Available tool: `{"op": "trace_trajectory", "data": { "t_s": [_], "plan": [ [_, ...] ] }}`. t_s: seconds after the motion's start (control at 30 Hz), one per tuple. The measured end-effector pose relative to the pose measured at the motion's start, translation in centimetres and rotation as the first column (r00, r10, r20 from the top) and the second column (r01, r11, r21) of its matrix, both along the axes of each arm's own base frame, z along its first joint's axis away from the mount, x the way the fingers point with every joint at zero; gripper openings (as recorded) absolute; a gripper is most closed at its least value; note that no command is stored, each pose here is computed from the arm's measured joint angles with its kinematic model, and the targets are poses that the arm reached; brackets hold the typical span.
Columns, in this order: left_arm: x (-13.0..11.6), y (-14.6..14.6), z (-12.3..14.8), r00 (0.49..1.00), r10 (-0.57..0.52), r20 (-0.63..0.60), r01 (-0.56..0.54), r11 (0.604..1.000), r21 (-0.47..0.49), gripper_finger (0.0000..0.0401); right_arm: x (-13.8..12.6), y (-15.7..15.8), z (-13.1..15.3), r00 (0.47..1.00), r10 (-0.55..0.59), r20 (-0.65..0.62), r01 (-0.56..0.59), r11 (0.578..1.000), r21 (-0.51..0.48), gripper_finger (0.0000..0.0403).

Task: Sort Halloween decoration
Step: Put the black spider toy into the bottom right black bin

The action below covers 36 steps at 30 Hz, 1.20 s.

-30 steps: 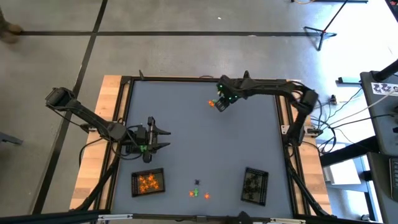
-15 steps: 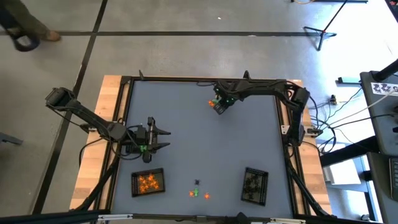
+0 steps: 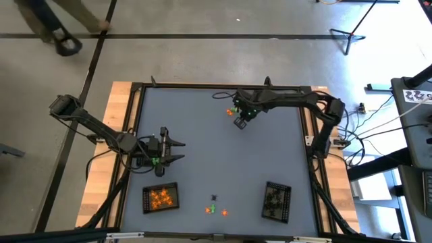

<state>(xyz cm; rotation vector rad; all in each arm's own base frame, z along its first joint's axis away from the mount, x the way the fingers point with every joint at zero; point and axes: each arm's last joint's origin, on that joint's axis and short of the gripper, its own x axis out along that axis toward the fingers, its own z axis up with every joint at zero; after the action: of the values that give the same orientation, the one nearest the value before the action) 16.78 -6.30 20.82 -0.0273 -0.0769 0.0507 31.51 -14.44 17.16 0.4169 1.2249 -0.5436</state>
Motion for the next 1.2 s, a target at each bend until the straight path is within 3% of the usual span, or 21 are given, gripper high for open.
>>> {"op": "trace_trajectory", "data": {
  "t_s": [0.2,0.4,0.77,0.9,1.03,1.2],
  "plan": [
    [0.0,0.0,0.0,1.0,0.0,0.0,0.0,1.0,0.0,0.0194,0.2,3.0,2.4,0.999,0.049,0.021,-0.048,0.997,-0.053,0.0001],
    [0.0,0.0,0.0,1.0,0.0,0.002,0.0,1.0,-0.001,0.0194,0.5,3.9,2.6,0.999,0.042,0.031,-0.039,0.996,-0.083,0.0009],
    [0.0,0.0,0.0,1.0,0.0,0.003,0.0,1.0,-0.007,0.0194,1.3,0.6,-0.7,0.997,-0.066,0.026,0.068,0.994,-0.08,0.0138],
    [0.0,0.0,0.0,1.0,-0.001,0.004,0.001,1.0,-0.008,0.0194,1.0,-0.6,-2.3,0.994,-0.105,-0.023,0.104,0.993,-0.062,0.0161],
    [0.0,0.0,0.0,1.0,-0.001,0.004,0.001,1.0,-0.008,0.0194,0.9,-0.8,-3.2,0.992,-0.12,-0.049,0.118,0.992,-0.034,0.0153],
    [0.0,0.0,0.0,1.0,0.0,0.003,0.001,1.0,-0.004,0.0194,1.1,-0.5,-3.3,0.995,-0.082,-0.049,0.082,0.997,-0.007,0.0092]
  ]
}}
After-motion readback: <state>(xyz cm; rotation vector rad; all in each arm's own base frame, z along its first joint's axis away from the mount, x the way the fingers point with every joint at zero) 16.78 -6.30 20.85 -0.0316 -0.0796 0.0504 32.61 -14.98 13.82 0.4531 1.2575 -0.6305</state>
